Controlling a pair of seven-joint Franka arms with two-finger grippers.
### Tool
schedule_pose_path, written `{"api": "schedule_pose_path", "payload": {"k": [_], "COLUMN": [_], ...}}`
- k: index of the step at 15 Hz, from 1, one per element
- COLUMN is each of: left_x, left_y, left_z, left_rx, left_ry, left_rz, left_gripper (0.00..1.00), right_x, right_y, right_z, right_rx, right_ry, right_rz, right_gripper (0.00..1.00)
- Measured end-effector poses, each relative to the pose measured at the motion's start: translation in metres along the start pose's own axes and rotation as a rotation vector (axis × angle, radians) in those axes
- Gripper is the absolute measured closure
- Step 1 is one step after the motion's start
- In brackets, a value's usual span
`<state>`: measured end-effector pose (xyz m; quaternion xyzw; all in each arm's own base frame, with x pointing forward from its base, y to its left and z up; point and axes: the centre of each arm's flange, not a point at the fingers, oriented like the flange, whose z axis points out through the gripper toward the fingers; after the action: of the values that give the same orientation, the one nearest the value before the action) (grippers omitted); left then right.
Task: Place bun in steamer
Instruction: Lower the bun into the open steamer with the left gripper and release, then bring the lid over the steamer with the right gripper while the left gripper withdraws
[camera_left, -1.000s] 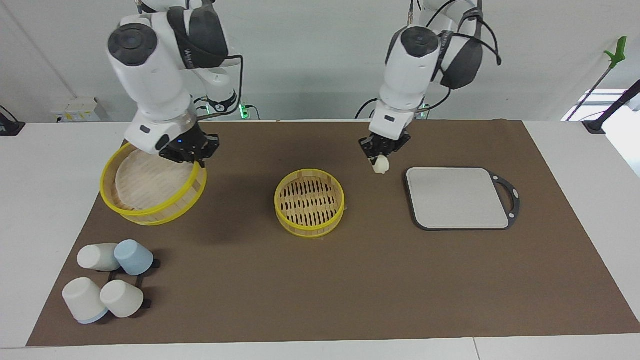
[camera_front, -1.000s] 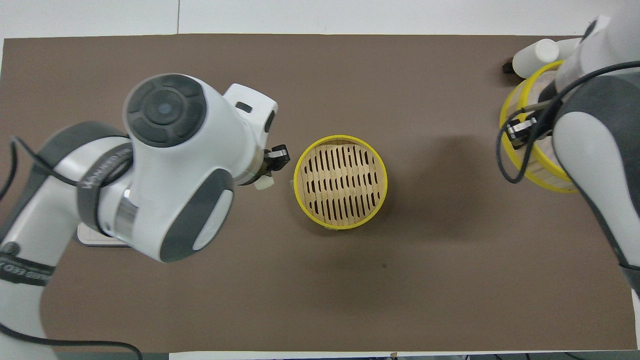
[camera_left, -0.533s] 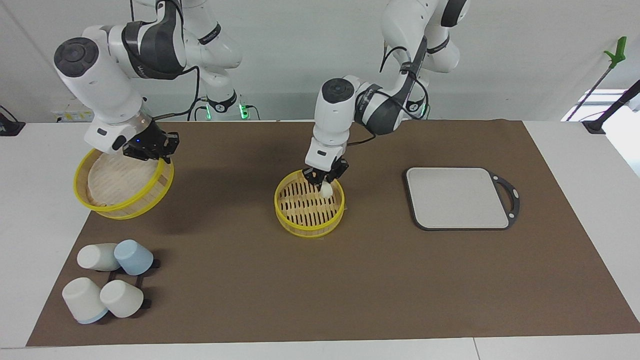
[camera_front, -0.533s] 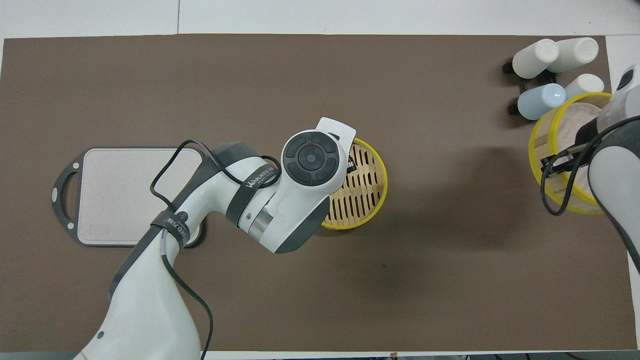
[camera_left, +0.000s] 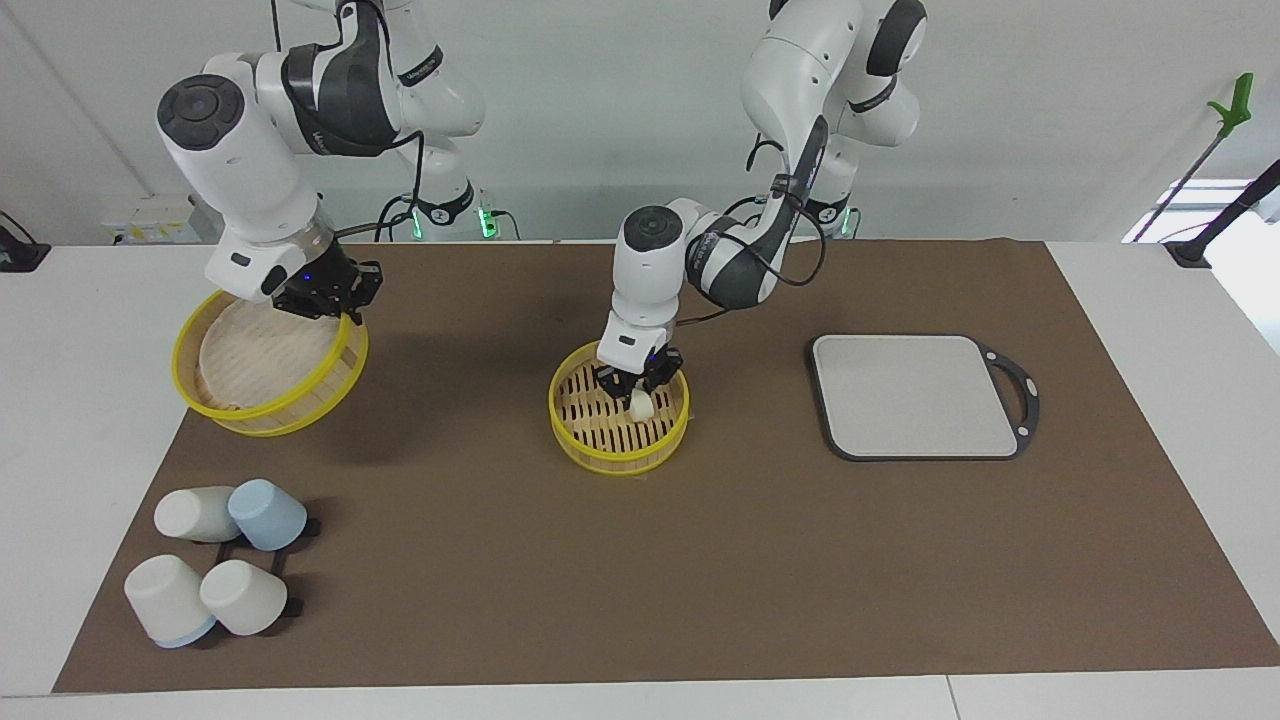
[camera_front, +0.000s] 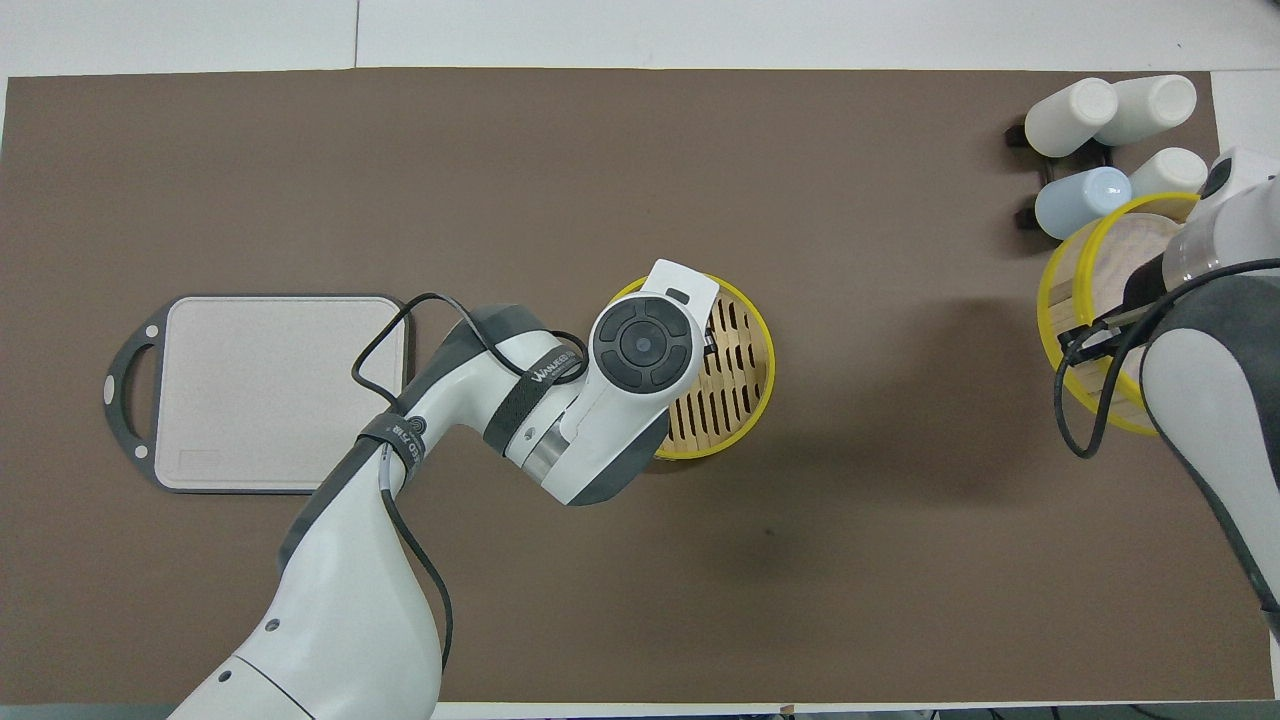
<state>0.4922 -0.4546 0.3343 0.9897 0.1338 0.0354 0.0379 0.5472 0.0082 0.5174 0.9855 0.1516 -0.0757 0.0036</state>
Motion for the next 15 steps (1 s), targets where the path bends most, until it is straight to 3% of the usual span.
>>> {"api": "schedule_pose_path", "payload": {"k": [2, 5, 9, 12, 15], "left_x": [0.002, 0.022, 0.079, 0.122, 0.154], "left_y": [-0.002, -0.018, -0.098, -0.182, -0.266], "left_z": [-0.004, -0.043, -0.141, -0.195, -0.23], "left_rx": [0.004, 0.019, 0.086, 0.121, 0.13], "left_ry": [0.004, 0.017, 0.017, -0.017, -0.058], "left_rz": [-0.002, -0.039, -0.069, 0.011, 0.103], "left_gripper": [0.37, 0.0, 0.0, 0.0, 0.0], "right_x": [0.0, 0.0, 0.013, 0.037, 0.077], "right_y": [-0.001, -0.008, -0.061, -0.172, -0.298], "right_z": [0.006, 0.015, 0.004, -0.016, -0.011], "right_rx": [-0.003, -0.011, -0.027, 0.008, 0.054], "right_ry": [0.008, 0.02, 0.059, 0.137, 0.161], "right_rz": [-0.001, 0.0, 0.068, 0.176, 0.286], "right_gripper": [0.91, 0.91, 0.91, 0.91, 0.91]}}
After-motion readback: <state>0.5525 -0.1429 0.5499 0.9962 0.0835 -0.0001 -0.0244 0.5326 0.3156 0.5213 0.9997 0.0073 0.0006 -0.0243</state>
